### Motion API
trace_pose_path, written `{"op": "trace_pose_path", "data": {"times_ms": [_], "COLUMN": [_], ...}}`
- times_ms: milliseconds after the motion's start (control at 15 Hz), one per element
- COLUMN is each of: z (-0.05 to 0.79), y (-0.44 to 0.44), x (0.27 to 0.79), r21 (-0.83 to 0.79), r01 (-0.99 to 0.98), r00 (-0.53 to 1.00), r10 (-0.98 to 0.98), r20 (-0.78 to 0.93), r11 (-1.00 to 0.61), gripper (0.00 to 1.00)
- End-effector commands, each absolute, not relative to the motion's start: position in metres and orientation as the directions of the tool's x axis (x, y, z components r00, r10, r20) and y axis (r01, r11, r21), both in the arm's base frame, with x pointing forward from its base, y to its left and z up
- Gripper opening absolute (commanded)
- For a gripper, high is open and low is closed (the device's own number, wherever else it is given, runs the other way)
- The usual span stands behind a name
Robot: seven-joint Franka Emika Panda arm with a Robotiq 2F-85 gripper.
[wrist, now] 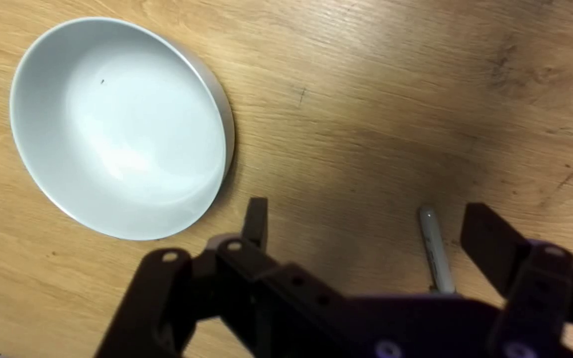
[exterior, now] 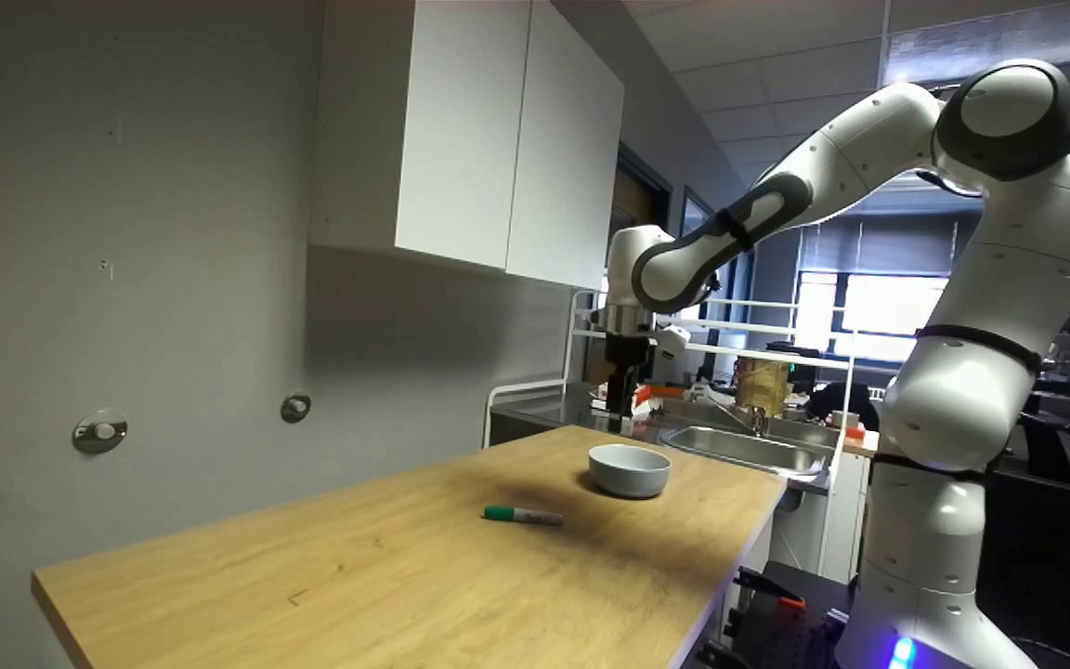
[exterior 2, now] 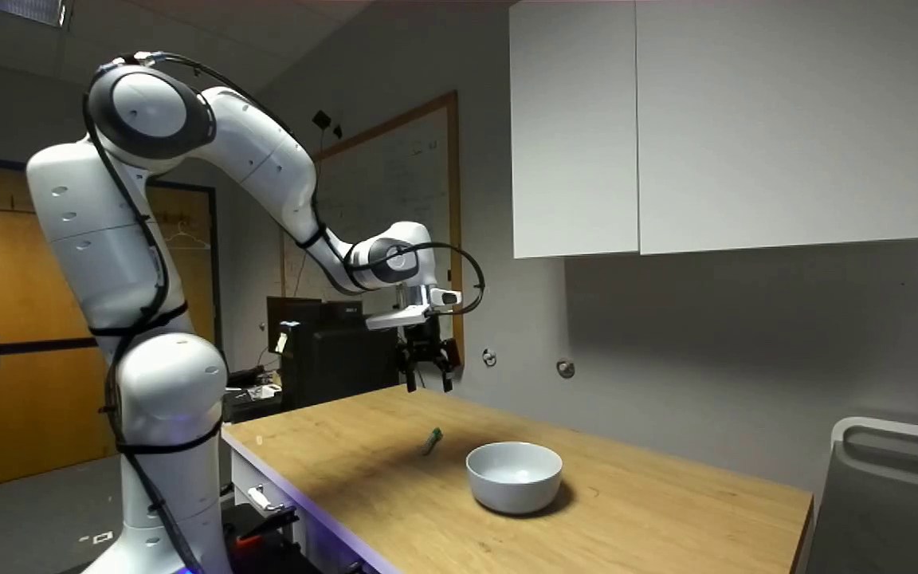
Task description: Put the green marker in the white bowl
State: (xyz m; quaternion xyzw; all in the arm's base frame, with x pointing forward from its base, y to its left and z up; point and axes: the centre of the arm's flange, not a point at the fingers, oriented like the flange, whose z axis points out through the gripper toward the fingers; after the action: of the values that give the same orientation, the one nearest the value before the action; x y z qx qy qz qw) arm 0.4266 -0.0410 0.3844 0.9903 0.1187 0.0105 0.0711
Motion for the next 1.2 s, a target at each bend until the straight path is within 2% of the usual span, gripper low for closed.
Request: {"op": "trace_pose_path", "data": {"times_ms": [0,267,733,1133], "z": [0.384,0.385,0.375,0.352], "y": [-0.041,-0.039,-0.001,0.033], "x": [0.427,0.436,0.48,0.522], "r21": [0.143,0.142,0.122,0.008], "r01": [0.234,0.232,0.342,0.461], "r00": [0.972,0.972,0.937,0.886], "r10": [0.237,0.236,0.348,0.461], "r20": [0.004,0.009,0.03,0.054], "r11": [-0.962,-0.962,-0.932,-0.887], "gripper": [1.0,1.0,1.0,1.0]}}
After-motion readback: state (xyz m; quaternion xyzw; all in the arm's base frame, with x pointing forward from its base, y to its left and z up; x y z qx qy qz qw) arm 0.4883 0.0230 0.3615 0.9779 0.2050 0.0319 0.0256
